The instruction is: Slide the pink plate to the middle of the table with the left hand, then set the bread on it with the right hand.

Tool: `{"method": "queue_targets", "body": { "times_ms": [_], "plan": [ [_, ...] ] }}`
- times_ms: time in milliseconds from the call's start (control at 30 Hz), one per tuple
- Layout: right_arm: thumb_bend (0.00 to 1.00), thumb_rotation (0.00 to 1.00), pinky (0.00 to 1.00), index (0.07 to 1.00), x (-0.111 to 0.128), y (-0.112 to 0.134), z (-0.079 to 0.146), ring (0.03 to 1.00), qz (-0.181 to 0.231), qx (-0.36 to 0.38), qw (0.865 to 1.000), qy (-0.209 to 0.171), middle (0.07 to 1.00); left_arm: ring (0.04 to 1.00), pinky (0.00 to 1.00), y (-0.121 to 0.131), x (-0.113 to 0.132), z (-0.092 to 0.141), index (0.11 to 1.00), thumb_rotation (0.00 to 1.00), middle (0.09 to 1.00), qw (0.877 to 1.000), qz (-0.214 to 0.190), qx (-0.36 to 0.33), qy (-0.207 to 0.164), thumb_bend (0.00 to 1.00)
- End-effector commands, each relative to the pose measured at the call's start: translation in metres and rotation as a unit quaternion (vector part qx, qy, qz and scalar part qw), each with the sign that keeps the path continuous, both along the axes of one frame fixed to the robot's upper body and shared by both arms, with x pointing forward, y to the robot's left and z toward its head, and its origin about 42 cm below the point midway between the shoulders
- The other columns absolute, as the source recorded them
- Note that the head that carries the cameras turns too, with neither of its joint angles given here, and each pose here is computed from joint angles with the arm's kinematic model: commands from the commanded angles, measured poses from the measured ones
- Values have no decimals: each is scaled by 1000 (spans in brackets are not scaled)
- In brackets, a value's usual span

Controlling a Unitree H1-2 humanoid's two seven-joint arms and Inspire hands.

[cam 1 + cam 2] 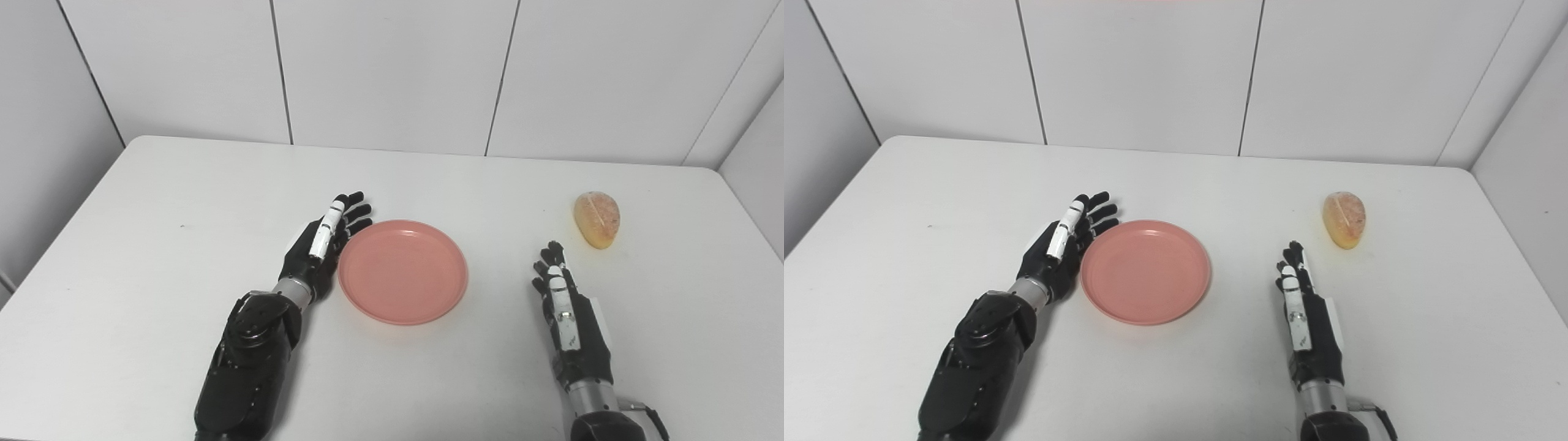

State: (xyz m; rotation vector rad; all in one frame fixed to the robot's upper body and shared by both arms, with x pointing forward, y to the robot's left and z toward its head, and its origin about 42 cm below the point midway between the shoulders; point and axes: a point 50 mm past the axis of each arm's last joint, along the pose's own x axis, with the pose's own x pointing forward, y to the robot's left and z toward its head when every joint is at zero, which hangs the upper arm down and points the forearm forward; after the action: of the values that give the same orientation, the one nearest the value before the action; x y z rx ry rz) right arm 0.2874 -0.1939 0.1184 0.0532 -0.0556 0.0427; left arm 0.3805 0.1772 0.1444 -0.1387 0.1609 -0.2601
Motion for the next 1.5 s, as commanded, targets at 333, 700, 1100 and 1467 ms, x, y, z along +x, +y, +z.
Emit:
{"method": "queue_targets", "body": {
  "times_ms": [333, 700, 1100, 1467],
  "plan": [
    [252, 1000, 976, 992, 6, 4, 17, 969, 10, 4, 1000, -24, 984, 906, 900, -13, -3, -9, 896, 1000, 910, 1000, -12, -4, -19, 345],
    [283, 1000, 945, 964, 7, -7, 35, 944, -4, -9, 999, -39, 960, 904, 903, -15, -4, -15, 892, 1000, 907, 1000, -12, -12, -15, 348],
    [335, 1000, 863, 920, 24, -20, 97, 889, -58, -55, 991, -104, 912, 901, 892, -15, -5, -19, 892, 1000, 906, 1000, -17, -16, -15, 342],
    [533, 875, 782, 908, 46, -37, 152, 868, -135, -201, 955, -172, 892, 897, 890, -12, -5, -23, 894, 1000, 903, 999, -25, -10, -19, 339]
  ]
}}
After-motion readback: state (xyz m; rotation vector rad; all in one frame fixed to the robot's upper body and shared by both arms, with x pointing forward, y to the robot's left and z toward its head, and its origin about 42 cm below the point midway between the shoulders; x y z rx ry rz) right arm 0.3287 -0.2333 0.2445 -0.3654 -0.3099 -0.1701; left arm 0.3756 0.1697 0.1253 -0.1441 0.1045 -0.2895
